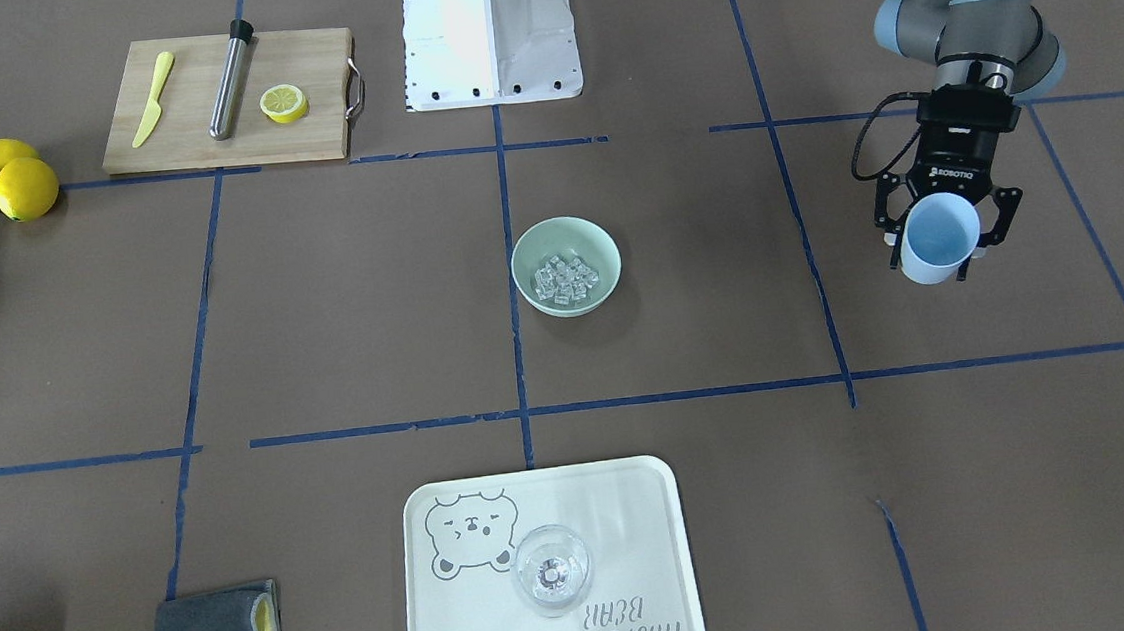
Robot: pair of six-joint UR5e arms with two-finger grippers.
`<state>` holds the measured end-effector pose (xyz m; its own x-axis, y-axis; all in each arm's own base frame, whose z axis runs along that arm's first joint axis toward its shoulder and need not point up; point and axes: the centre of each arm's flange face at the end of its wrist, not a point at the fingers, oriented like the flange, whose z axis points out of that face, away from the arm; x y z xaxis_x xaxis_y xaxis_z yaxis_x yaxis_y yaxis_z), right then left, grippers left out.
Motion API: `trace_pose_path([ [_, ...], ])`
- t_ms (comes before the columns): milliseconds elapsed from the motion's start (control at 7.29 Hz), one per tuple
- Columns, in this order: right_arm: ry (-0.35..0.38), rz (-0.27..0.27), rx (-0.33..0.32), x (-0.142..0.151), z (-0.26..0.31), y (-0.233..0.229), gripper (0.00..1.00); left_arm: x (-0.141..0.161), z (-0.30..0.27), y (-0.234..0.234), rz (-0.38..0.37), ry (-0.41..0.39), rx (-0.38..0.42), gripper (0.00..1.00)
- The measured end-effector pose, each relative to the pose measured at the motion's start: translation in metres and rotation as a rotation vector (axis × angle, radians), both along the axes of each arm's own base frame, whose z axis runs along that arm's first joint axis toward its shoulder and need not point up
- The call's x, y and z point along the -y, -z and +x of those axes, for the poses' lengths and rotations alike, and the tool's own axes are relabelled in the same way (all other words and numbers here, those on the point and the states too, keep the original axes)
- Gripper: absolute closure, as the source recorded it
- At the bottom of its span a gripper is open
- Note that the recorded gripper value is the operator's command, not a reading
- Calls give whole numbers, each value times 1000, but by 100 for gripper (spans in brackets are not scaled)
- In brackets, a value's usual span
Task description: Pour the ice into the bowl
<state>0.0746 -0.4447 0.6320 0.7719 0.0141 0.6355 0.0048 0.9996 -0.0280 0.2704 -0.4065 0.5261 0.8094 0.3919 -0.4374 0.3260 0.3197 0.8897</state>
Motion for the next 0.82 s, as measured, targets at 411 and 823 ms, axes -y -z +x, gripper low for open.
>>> trace_pose_path([
  [411,0,0,0,1,0,0,0,2,-13,-51,-170,169,-183,100],
  [823,0,2,0,2,0,0,0,-2,-18,-88,-216,273,-271,100],
])
